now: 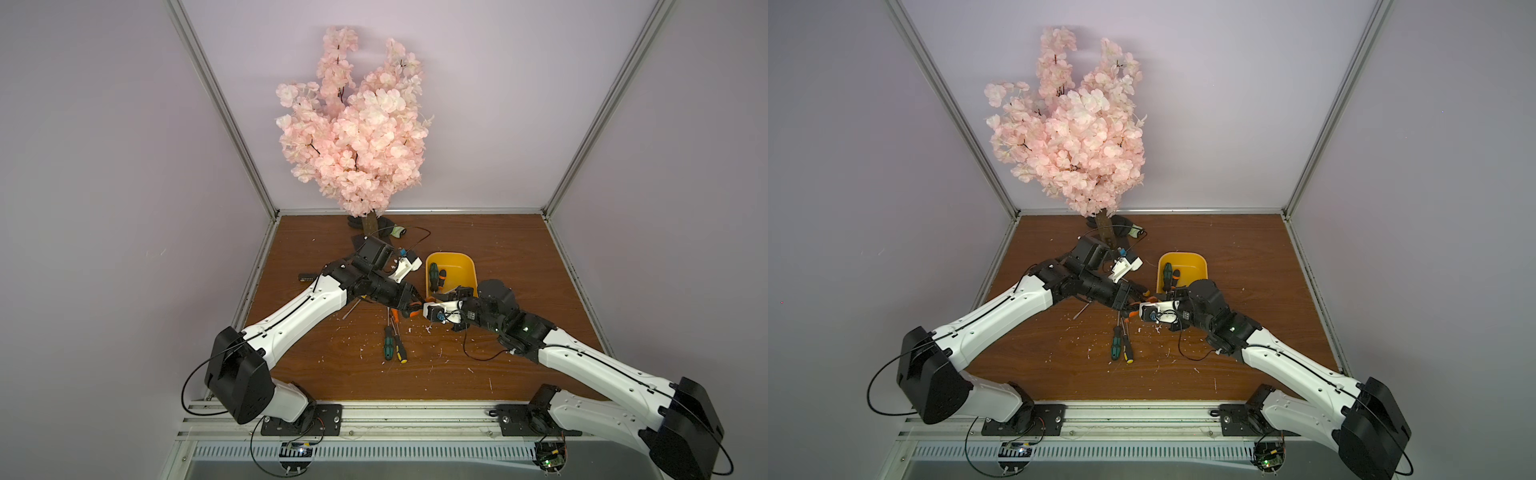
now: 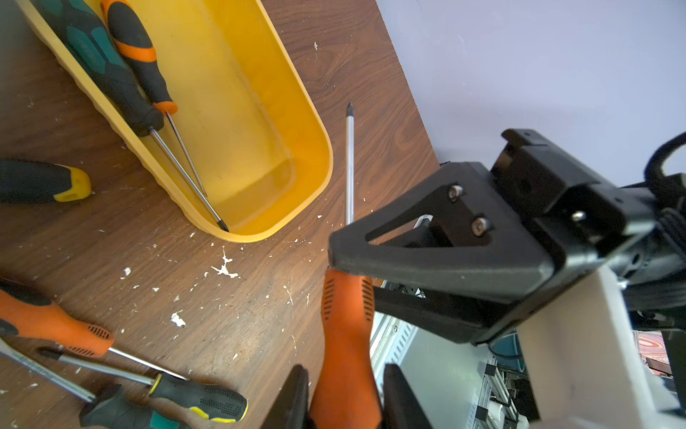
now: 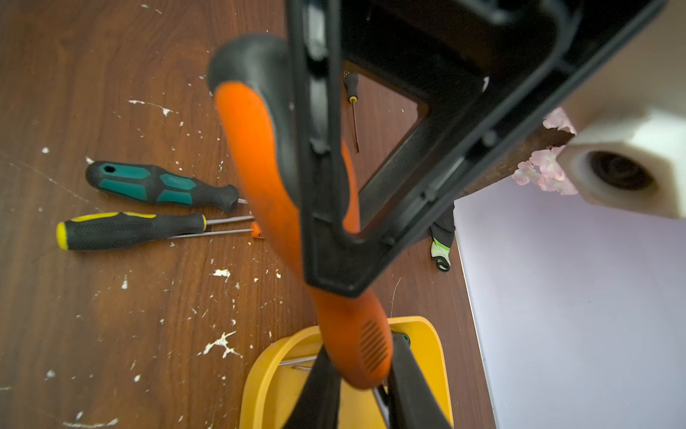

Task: Put the screwdriver on the desktop into the storage box
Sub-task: Pick up the screwdriver from the center of the board.

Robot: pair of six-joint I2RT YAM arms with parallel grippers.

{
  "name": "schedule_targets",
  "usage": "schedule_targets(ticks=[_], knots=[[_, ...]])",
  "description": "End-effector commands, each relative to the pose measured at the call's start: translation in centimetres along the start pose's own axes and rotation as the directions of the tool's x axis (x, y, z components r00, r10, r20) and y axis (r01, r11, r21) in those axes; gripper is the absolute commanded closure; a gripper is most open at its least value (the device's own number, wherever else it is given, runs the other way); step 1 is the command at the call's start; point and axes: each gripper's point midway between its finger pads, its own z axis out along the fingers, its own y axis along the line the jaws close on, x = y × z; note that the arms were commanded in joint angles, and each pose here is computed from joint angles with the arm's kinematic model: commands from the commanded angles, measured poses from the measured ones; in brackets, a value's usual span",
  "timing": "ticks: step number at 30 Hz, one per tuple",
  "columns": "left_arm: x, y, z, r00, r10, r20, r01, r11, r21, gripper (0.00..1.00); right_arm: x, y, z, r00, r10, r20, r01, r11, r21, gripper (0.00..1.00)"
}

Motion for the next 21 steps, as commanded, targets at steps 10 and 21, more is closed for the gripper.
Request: schedule_targets(ticks=[10, 21], knots=[[-5.0, 4.4, -8.3, 0.932, -0.063, 0.357, 0.125, 0.98, -0.154, 0.42, -1.0, -3.7, -1.1, 0.973, 0.227, 0.05, -0.232, 0.958, 0.167, 1.0], [-3.9, 6.5, -10.0, 0.855, -0.082, 0.513, 0.2, 0.963, -0.18, 0.39, 1.6, -8.3, 0.5, 0.72, 0.692, 0.054, -0.681, 0.689, 0.248, 0.99]])
